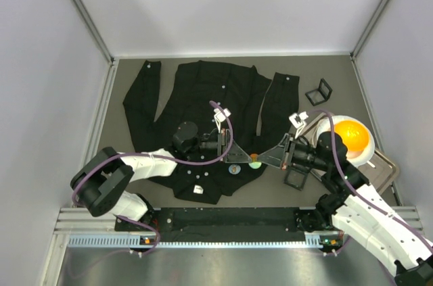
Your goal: Remove the brooch from the garment
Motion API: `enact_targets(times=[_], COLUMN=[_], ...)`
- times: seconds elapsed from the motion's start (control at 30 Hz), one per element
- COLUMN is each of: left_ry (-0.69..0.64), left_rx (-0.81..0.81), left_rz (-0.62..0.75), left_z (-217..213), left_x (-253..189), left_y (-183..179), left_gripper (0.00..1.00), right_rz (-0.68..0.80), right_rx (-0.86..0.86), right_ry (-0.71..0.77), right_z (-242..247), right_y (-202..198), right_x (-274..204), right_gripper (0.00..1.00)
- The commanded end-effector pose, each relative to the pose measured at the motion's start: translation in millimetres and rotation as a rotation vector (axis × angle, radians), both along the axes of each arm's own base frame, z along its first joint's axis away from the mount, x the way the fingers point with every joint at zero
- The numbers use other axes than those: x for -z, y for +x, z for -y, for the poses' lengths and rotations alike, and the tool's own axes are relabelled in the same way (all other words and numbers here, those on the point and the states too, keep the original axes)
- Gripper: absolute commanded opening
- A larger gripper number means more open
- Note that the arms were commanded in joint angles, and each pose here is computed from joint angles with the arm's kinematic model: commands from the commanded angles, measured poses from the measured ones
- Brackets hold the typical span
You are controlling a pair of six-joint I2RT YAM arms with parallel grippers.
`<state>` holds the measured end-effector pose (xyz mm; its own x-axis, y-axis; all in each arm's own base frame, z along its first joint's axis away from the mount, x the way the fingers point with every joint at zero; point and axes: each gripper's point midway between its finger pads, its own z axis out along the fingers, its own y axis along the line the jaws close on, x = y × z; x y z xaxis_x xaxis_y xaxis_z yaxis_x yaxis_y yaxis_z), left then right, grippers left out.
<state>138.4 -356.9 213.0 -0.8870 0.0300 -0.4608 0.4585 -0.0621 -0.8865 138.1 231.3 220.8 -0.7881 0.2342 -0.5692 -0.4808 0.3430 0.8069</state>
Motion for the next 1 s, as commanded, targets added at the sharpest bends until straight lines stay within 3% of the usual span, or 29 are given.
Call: enact_targets(times=[0.0,0.03,0.1,0.2,0.23,0.43,0.5,0.63,0.97], left_ry=[-0.086,-0.092,-0.093,-0.066,-0.037,0.022,0.026,0.061,0.133], left_rx=[0.028,0.026,0.025,0.003,-0.002,-0.01,0.001,0.076,0.034], left_rz=[0.095,0.1,0.104,0.108,0.091,0.083,0.092,0.039,-0.017], left_z=[0,1,0,2,4,26,41,82,148], left_x=[-30,-32,-32,-25,-17,8,11,47,107], left_y=[-5,-5,-5,0,2,8,8,-8,-4], left_gripper=[0.18,0.11,0.06,0.0,0.0,0.0,0.0,0.0,0.0], right_rz=[0.03,0.03,0.018,0.025,-0.039,0.006,0.039,0.131,0.206], right_rx=[0.025,0.023,0.035,0.173,0.229,0.609,0.705,0.783,0.772], right_ry=[0.025,0.025,0.0,-0.109,-0.184,-0.433,-0.514,-0.533,-0.514], right_z=[2,2,5,22,34,107,133,155,163], right_y=[6,5,5,21,21,46,47,45,31], right_x=[-7,-7,-2,3,18,-7,-15,-50,-60], right_gripper=[0.0,0.0,0.0,0.24,0.34,0.55,0.56,0.56,0.56])
